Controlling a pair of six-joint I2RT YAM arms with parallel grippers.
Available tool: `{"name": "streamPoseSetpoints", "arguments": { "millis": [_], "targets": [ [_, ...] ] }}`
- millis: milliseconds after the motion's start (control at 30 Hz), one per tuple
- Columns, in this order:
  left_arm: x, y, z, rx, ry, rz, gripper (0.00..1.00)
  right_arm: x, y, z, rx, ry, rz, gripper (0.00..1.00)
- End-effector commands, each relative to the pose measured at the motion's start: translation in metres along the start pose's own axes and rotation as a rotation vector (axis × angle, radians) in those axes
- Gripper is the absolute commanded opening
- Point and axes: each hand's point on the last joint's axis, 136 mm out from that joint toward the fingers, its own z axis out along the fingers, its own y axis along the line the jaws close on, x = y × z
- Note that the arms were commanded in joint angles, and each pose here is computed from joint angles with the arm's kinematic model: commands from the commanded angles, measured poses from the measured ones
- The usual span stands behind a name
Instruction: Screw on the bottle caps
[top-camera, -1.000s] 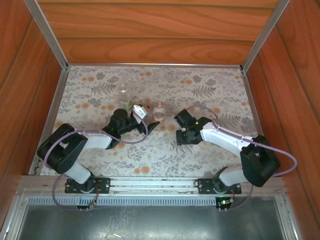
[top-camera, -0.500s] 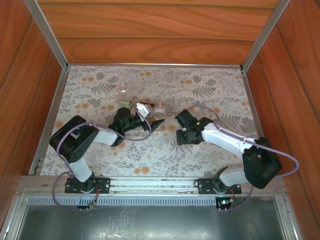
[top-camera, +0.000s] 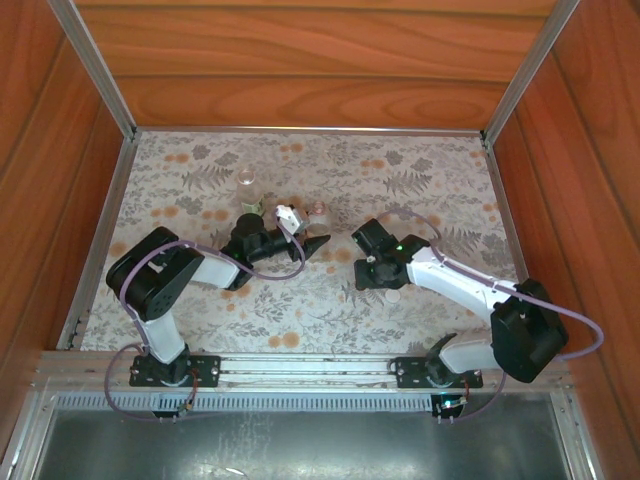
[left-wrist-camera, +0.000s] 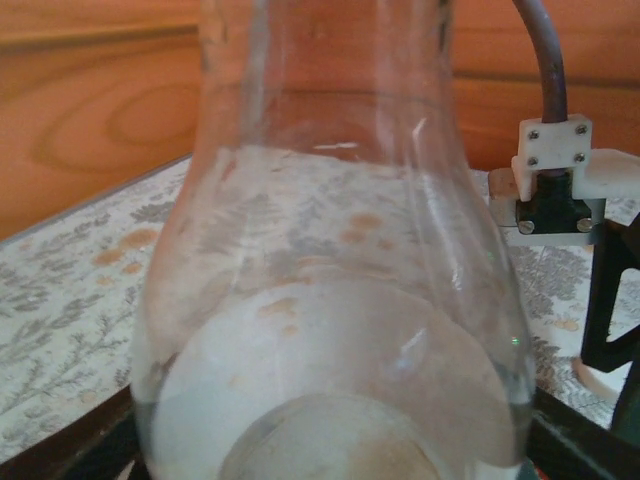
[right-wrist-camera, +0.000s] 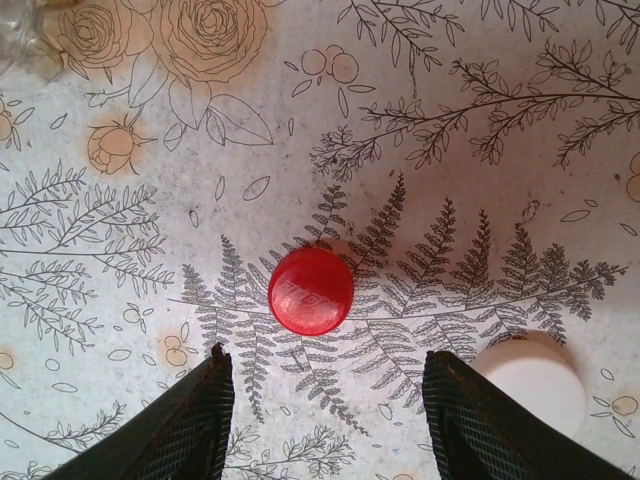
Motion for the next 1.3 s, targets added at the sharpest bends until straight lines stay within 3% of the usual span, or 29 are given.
{"name": "streamPoseSetpoints", "arguments": {
  "millis": [0, 267, 833, 1267],
  "targets": [
    [-0.007, -0.007, 0.005, 0.04, -0.03, 0.006, 0.68, 0.001, -0.008, -0.005, 0.026, -0.007, 0.023, 0.57],
    [-0.014, -0.008, 0.0, 0.034, -0.042, 0.018, 0.52, 0.002, -0.002, -0.004, -0.003, 0.004, 0.005, 0.6],
    [-0.012, -0.014, -0.011, 0.031, -0.023, 0.018, 0.52, 0.001, 0.011, 0.029, 0.02, 0.118, -0.019, 0.62],
    [-0.008, -0.015, -0.01, 0.038, -0.013, 0.009, 0.52, 0.005, 0.011, 0.048, 0.049, 0.165, -0.001, 0.48]
  ]
}}
